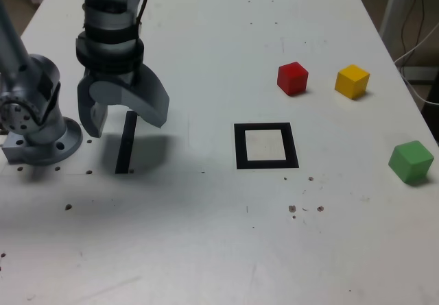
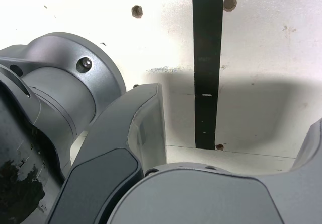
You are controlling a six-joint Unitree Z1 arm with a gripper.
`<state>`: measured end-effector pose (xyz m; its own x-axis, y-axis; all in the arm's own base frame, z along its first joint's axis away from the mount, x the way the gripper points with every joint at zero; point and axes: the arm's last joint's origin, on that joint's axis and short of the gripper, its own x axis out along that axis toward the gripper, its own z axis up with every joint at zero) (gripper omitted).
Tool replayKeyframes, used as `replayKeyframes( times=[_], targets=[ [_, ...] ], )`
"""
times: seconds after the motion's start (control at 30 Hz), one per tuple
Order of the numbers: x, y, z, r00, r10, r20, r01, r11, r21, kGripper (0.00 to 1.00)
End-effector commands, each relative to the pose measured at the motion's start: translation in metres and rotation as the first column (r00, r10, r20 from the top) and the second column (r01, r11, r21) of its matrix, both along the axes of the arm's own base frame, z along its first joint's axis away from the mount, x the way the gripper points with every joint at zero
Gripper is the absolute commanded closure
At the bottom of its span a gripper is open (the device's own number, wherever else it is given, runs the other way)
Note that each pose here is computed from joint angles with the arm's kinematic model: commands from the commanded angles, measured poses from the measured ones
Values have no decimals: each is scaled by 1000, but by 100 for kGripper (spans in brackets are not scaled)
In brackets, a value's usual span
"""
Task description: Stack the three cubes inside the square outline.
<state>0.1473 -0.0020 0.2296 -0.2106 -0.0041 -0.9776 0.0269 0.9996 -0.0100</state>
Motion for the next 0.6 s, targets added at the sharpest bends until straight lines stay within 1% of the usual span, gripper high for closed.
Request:
replayKeyframes(
  times=[0.0, 0.57],
  targets=[
    [0, 0, 0, 1000, 1, -2, -1, 1000, -2, 0],
    [2, 0, 0, 1000, 2, -1, -2, 1000, -2, 0]
  ],
)
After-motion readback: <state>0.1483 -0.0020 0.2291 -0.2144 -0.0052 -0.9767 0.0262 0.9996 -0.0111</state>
